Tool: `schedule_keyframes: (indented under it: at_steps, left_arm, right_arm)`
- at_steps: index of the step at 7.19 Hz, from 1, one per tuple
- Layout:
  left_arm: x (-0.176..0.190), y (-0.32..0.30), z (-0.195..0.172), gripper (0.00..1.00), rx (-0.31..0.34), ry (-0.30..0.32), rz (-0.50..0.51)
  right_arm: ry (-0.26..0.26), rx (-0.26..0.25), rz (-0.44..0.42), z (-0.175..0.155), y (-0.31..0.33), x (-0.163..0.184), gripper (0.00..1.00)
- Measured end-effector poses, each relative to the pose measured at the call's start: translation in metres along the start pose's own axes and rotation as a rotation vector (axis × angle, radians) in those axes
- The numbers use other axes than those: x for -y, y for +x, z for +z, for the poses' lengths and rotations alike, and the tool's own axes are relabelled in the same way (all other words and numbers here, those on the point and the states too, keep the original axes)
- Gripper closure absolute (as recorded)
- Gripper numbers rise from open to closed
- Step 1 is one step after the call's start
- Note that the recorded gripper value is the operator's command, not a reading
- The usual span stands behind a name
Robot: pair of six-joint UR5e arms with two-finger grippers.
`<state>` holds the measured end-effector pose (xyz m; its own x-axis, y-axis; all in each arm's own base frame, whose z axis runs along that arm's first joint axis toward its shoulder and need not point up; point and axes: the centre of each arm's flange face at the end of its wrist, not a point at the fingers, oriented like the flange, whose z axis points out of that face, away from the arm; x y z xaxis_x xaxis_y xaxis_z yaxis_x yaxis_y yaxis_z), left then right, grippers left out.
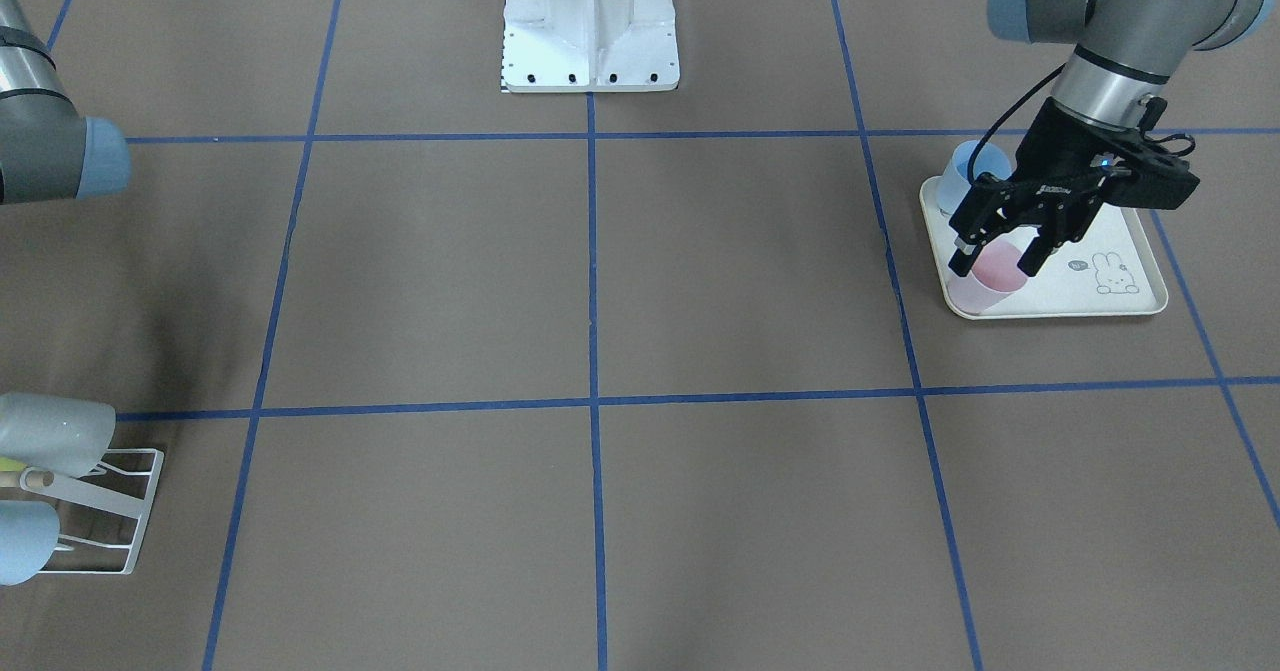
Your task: Transfer IKEA cup to right arm and place on rack
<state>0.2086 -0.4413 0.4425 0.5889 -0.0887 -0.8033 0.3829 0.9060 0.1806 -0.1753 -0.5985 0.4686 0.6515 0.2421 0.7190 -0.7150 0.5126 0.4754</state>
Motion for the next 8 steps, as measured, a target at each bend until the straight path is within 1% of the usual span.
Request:
schedule_keyframes:
  at_steps: [1, 2, 3, 4, 5, 6, 7, 8]
  left_arm:
    - [-0.018, -0.034, 0.000, 0.06, 0.057, -0.031, 0.028]
    - [-0.032, -0.052, 0.006, 0.07, 0.089, -0.064, 0.043]
    - [-0.041, -0.054, 0.018, 0.09, 0.099, -0.094, 0.055]
    - [-0.042, -0.049, 0.033, 0.14, 0.101, -0.112, 0.064]
    - [-0.040, -0.043, 0.048, 0.22, 0.102, -0.122, 0.067]
    - [-0.036, -0.038, 0.061, 0.44, 0.100, -0.132, 0.068]
    - [-0.034, -0.035, 0.070, 0.64, 0.097, -0.146, 0.066]
    - [-0.034, -0.034, 0.076, 0.89, 0.095, -0.159, 0.066]
  right_arm:
    - [-0.009, 0.024, 0.004, -0.013, -0.002, 0.002, 0.00]
    - [-0.018, 0.049, 0.009, -0.024, -0.006, 0.005, 0.00]
    - [-0.036, 0.078, 0.012, -0.036, -0.009, 0.006, 0.00]
    - [-0.055, 0.101, 0.014, -0.049, -0.007, 0.005, 0.00]
    - [-0.072, 0.122, 0.015, -0.063, -0.004, 0.004, 0.00]
    - [-0.088, 0.138, 0.016, -0.074, -0.001, 0.003, 0.00]
    - [-0.098, 0.147, 0.016, -0.080, 0.001, 0.002, 0.00]
    - [-0.102, 0.150, 0.016, -0.082, 0.001, 0.002, 0.00]
